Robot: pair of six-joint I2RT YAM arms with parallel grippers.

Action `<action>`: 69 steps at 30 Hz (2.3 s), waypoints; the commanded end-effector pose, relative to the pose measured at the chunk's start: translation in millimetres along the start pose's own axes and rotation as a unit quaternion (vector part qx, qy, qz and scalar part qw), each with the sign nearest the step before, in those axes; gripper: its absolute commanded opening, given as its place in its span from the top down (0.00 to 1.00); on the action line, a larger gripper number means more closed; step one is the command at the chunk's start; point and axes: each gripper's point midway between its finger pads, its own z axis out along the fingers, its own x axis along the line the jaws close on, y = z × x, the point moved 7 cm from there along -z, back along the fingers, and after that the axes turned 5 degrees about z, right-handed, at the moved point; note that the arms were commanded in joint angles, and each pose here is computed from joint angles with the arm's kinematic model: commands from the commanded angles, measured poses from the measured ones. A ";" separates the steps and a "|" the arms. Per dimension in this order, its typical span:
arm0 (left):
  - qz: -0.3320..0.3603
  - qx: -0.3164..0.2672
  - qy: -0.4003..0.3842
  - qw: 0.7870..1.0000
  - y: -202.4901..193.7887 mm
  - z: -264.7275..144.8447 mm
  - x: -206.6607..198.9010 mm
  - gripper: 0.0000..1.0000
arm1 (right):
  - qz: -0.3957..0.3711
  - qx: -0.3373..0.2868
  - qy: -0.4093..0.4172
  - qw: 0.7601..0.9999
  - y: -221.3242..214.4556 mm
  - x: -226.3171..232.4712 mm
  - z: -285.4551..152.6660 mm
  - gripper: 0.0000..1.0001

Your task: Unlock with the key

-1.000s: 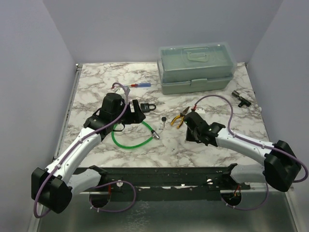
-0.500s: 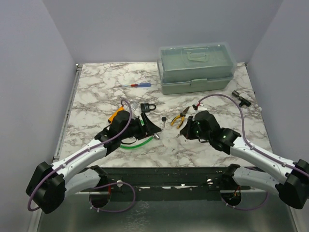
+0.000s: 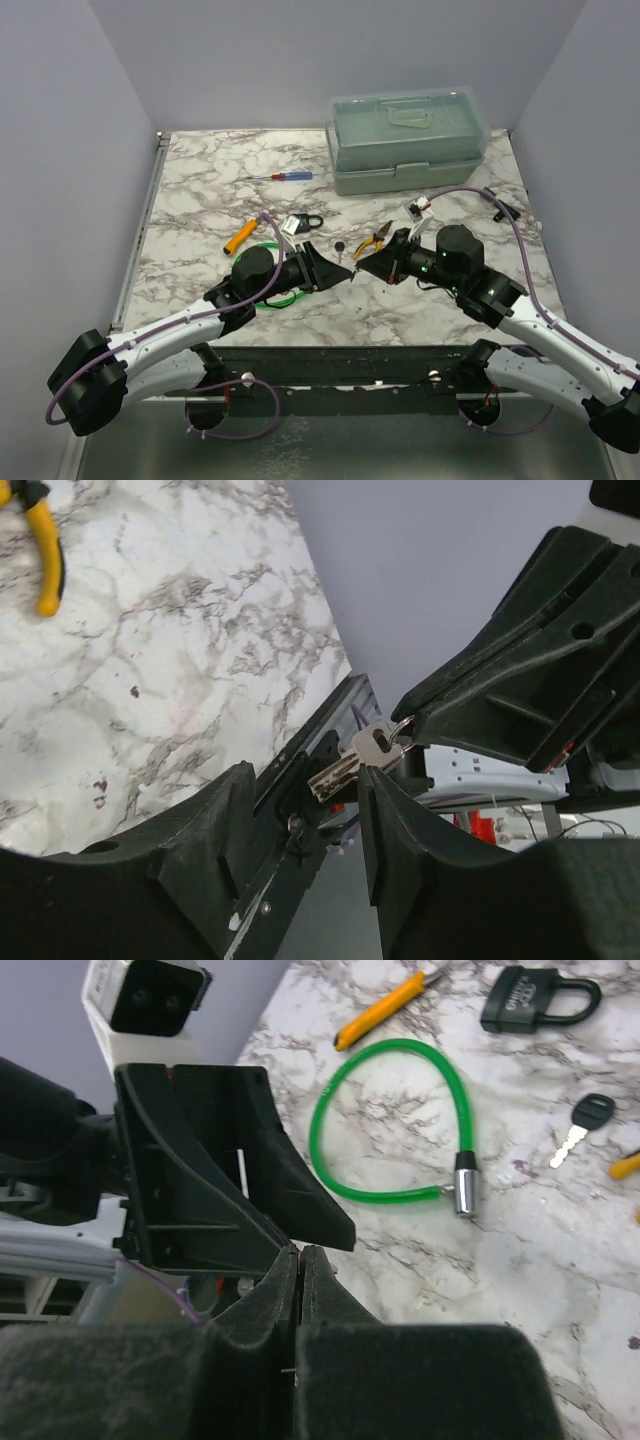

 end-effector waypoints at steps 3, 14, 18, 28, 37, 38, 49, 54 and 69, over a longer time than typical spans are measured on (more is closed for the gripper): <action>0.073 -0.021 -0.077 0.994 3.3 0.2 -25.1 0.49 | 0.000 -0.011 0.090 0.996 15.9 33.9 -9.7 1.00; 0.096 -0.031 -0.080 0.992 1.7 -2.8 -25.2 0.51 | 0.004 -0.015 0.097 0.995 19.9 39.4 -15.3 1.00; 0.112 -0.029 -0.095 0.989 1.1 -5.5 -30.9 0.50 | 0.006 -0.026 0.093 0.995 22.1 39.9 -17.8 1.00; 0.132 -0.036 -0.098 0.986 -1.7 -11.8 -29.1 0.48 | 0.010 -0.040 0.098 0.994 27.9 45.3 -24.1 1.00; 0.138 -0.035 -0.093 0.985 -1.2 -7.8 -28.4 0.49 | 0.013 -0.036 0.102 0.994 27.3 46.7 -24.6 1.00; 0.138 -0.036 -0.093 0.985 -1.4 -8.0 -28.4 0.49 | 0.014 -0.034 0.103 0.994 26.6 46.7 -24.3 1.00; 0.143 -0.047 -0.084 0.985 2.8 -3.1 -27.7 0.53 | 0.022 -0.020 0.119 0.992 22.4 47.9 -21.4 1.00; 0.150 -0.049 -0.089 0.983 6.0 -0.5 -32.0 0.53 | 0.027 -0.010 0.126 0.992 19.1 47.3 -18.5 1.00; 0.151 -0.045 -0.108 0.982 4.7 -0.5 -40.5 0.46 | 0.035 -0.016 0.100 0.994 14.7 36.9 -13.2 1.00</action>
